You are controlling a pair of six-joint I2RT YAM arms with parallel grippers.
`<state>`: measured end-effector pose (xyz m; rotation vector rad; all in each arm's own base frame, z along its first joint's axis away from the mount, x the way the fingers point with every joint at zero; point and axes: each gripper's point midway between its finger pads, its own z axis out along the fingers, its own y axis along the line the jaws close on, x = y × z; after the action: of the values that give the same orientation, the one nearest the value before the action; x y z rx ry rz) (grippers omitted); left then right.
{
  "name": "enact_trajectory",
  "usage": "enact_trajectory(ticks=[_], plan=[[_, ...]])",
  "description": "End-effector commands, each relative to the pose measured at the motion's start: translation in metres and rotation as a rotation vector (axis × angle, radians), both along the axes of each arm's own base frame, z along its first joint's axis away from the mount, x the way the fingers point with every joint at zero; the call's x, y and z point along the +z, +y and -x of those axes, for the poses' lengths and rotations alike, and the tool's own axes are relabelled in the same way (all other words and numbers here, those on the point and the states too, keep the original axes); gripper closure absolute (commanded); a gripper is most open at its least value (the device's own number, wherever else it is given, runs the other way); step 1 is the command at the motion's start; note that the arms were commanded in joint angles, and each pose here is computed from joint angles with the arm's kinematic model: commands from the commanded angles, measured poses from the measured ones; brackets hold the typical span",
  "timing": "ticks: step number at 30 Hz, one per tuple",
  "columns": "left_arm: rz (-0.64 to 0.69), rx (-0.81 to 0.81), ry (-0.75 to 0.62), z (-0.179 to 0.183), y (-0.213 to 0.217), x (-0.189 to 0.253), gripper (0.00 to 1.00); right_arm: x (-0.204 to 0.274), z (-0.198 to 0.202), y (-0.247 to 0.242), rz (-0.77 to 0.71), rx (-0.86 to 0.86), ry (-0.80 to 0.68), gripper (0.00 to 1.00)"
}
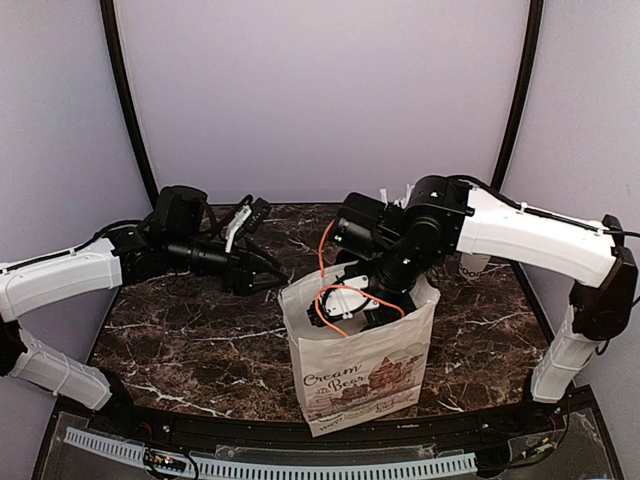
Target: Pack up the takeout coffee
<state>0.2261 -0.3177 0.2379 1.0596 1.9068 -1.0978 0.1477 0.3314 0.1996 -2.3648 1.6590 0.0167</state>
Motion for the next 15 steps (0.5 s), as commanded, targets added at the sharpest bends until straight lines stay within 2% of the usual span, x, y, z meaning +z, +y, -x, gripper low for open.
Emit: enact_trajectory(ticks=[1, 7, 12, 15], plan=[[0.016, -0.004, -0.046, 0.002, 0.004, 0.024, 0.42, 0.004, 0.004, -0.005, -0.012, -0.006, -0.006, 0.01], [0.056, -0.028, -0.050, 0.014, 0.008, 0.058, 0.42, 0.020, 0.002, -0.007, -0.040, -0.002, -0.040, 0.01], [0.114, -0.136, 0.032, 0.043, 0.004, 0.089, 0.42, 0.022, 0.001, -0.015, -0.046, -0.011, -0.067, 0.01], [0.075, -0.173, 0.093, 0.057, -0.008, 0.092, 0.42, 0.018, 0.001, -0.019, -0.034, -0.011, -0.074, 0.01]])
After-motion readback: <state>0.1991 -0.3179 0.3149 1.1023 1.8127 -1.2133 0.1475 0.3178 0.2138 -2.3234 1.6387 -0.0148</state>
